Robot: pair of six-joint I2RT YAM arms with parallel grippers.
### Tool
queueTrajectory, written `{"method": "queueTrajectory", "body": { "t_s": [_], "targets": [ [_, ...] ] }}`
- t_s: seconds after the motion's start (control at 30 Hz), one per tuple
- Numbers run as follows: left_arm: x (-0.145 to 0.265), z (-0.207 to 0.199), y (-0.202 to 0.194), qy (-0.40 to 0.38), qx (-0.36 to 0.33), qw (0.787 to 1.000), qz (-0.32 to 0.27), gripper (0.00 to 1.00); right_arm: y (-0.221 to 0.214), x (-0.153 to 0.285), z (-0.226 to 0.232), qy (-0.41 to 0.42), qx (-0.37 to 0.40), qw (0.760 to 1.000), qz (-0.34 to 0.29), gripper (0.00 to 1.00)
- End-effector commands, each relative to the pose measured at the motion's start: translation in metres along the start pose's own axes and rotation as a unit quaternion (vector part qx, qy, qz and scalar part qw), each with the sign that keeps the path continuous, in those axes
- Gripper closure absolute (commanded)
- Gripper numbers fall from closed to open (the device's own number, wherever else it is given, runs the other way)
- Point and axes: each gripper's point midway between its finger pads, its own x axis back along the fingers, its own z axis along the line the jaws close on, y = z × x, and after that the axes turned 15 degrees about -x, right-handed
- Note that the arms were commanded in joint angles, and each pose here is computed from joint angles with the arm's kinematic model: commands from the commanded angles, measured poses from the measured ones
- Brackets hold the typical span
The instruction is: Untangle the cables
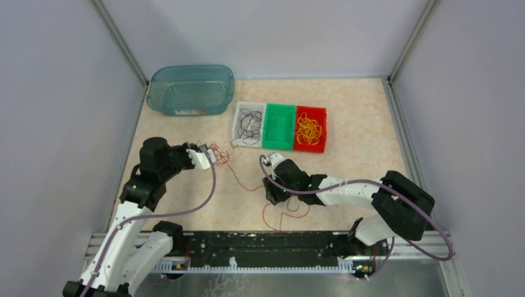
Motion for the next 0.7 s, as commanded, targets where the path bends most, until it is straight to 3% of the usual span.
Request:
{"method": "queueTrajectory", "body": {
  "t_s": [0.0, 0.13, 0.17, 0.27, 0.4, 0.43, 0.5, 0.67],
  "targets": [
    [0.004, 0.004, 0.005, 0.011, 0.002, 1.000, -0.011, 1.00, 0.030, 0.000, 0.023, 0.036, -0.010, 0.999, -0.034, 0.52],
    [0.004, 0.004, 0.005, 0.013, 0.002, 1.000, -0.012, 1.00, 0.034, 0.001, 0.019, 0.027, -0.011, 0.998, -0.050, 0.74],
    [0.004, 0.005, 0.005, 0.015, 0.003, 1.000, -0.012, 1.00, 0.035, 0.001, 0.017, 0.021, -0.011, 0.998, -0.051, 0.75],
    [0.004, 0.005, 0.005, 0.015, 0.004, 1.000, -0.013, 1.00, 0.035, 0.001, 0.011, 0.003, -0.011, 0.999, -0.050, 0.66],
    [0.004, 0.006, 0.005, 0.016, 0.004, 1.000, -0.011, 1.00, 0.033, -0.002, 0.013, 0.013, -0.020, 0.999, -0.049, 0.67],
    [0.005, 0.006, 0.004, 0.017, 0.004, 1.000, -0.010, 1.00, 0.032, -0.003, 0.014, 0.016, -0.023, 0.998, -0.050, 0.74],
    [0.005, 0.008, 0.002, 0.021, 0.003, 1.000, -0.004, 1.00, 0.038, 0.000, 0.014, 0.013, -0.027, 0.998, -0.063, 0.97],
    [0.002, 0.010, -0.019, 0.036, -0.022, 0.998, 0.048, 1.00, 0.104, 0.047, -0.009, -0.024, -0.078, 0.983, -0.165, 1.00]
  ]
}}
